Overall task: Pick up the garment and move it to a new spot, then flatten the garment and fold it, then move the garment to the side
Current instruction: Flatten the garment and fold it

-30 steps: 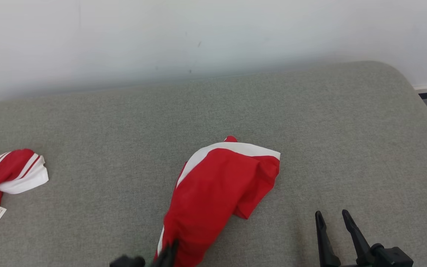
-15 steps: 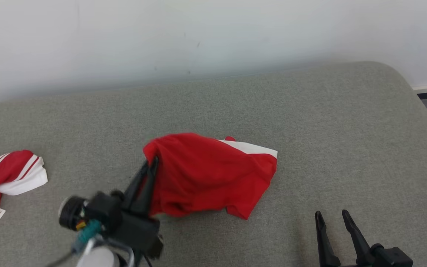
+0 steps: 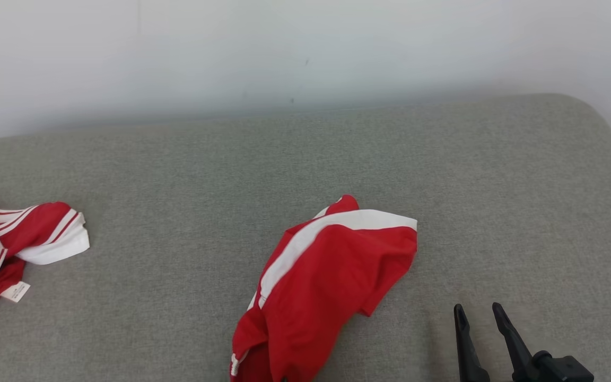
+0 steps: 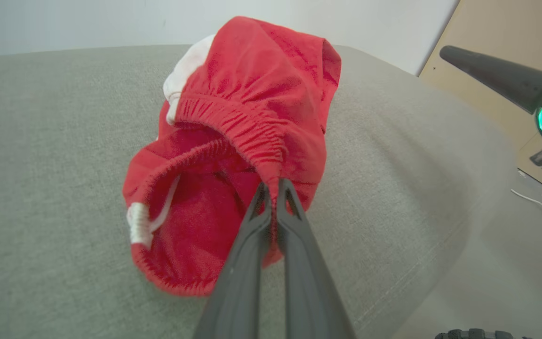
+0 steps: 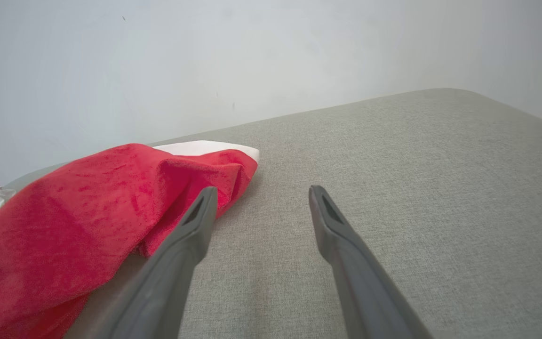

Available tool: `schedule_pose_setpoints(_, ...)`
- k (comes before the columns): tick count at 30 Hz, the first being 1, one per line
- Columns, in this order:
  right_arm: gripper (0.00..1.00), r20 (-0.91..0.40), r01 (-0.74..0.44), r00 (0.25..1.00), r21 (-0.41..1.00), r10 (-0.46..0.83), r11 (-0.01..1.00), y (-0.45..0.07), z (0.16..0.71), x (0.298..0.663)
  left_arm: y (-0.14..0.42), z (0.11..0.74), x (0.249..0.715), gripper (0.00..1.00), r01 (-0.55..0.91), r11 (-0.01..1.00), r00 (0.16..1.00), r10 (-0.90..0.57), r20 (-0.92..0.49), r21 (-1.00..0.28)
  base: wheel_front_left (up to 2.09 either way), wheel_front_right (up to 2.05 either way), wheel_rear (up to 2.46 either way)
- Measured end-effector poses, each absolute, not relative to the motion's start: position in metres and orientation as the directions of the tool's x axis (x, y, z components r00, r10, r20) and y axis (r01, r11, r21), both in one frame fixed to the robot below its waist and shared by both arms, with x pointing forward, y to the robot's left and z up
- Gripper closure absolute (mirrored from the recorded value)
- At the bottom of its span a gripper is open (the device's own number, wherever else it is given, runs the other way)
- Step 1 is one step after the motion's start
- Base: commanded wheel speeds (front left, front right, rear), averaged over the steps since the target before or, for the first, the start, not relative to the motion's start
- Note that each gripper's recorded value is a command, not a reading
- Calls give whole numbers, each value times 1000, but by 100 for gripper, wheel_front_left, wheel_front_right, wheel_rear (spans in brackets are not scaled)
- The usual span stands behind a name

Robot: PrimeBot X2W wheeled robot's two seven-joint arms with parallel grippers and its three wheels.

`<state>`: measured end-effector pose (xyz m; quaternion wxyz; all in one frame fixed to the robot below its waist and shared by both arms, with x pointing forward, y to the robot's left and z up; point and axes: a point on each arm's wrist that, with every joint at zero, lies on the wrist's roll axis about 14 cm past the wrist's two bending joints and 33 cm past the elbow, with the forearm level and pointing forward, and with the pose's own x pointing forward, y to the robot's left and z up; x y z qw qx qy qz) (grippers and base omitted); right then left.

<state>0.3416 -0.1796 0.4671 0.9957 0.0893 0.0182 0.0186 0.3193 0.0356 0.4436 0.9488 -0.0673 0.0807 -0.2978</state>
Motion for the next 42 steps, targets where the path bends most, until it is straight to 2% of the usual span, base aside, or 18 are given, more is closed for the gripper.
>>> schedule_pose_setpoints(7,0,-26,-60,997,179,66,982,-172,469,344,31,397,285,100,512,811,772,-579,-263,-283,0,0,0)
schedule_pose_setpoints(8,0,-25,-61,997,178,67,982,-172,469,343,31,394,282,53,505,811,768,-578,-275,-295,0,0,0)
schedule_pose_setpoints(9,0,-24,-61,998,178,66,982,-172,469,343,31,395,284,0,487,814,776,-569,-270,-317,0,0,0)
schedule_pose_setpoints(20,0,-27,-57,998,174,63,983,-173,469,339,46,474,324,0,441,808,876,-481,-6,-391,0,0,0)
schedule_pose_setpoints(26,0,-31,-54,998,175,60,983,-173,468,337,60,468,343,0,419,830,887,-461,-31,-369,0,0,0)
schedule_pose_setpoints(39,0,-45,29,999,169,-21,985,-198,464,329,40,431,369,0,455,811,829,-536,-158,-368,0,0,0)
schedule_pose_setpoints(40,0,-48,33,999,168,-26,985,-199,464,329,39,428,371,15,454,811,825,-539,-168,-370,0,0,0)
schedule_pose_setpoints(42,0,-52,42,998,167,-34,985,-201,463,328,36,426,375,62,460,809,819,-546,-176,-367,0,0,0)
